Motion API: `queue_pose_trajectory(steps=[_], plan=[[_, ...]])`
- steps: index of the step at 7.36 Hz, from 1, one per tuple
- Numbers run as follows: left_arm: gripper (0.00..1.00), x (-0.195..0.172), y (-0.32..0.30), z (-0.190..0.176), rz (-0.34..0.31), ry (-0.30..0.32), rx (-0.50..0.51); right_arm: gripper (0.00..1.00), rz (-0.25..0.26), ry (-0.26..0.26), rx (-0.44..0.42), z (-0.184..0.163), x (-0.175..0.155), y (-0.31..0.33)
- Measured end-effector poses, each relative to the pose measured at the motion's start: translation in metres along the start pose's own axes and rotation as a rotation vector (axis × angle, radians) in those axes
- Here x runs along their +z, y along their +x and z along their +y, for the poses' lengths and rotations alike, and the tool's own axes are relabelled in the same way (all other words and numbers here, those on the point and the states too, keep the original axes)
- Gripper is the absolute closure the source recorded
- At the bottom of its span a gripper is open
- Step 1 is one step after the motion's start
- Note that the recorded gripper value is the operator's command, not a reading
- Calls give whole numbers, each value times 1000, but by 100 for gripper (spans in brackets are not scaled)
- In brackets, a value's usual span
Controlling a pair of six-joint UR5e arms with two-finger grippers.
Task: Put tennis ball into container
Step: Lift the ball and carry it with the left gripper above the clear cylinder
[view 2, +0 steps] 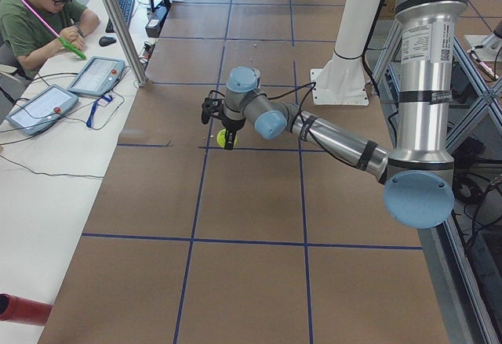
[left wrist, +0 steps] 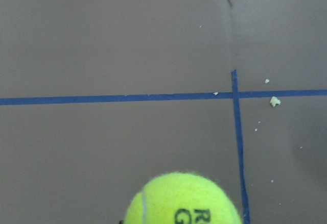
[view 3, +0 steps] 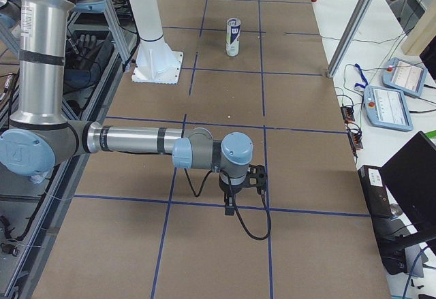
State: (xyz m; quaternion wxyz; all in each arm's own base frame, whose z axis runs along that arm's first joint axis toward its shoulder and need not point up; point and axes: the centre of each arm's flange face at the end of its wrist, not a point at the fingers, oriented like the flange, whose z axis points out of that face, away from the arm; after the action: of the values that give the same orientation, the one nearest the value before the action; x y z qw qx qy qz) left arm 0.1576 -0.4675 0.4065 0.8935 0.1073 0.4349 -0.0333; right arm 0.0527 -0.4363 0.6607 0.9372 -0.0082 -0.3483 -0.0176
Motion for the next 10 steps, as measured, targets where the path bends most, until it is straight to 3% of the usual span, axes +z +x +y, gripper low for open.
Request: queue_pose_trajectory(steps=[3,6,10], plan=[[61,-28,109,-36,14,-20,-114,0,0,-1,1,0,0,0],[61,1,238,2,74,-85,-261,0,0,-1,1,0,0,0],[61,6,314,33,37,-96,-319,0,0,0,0,0,0,0]])
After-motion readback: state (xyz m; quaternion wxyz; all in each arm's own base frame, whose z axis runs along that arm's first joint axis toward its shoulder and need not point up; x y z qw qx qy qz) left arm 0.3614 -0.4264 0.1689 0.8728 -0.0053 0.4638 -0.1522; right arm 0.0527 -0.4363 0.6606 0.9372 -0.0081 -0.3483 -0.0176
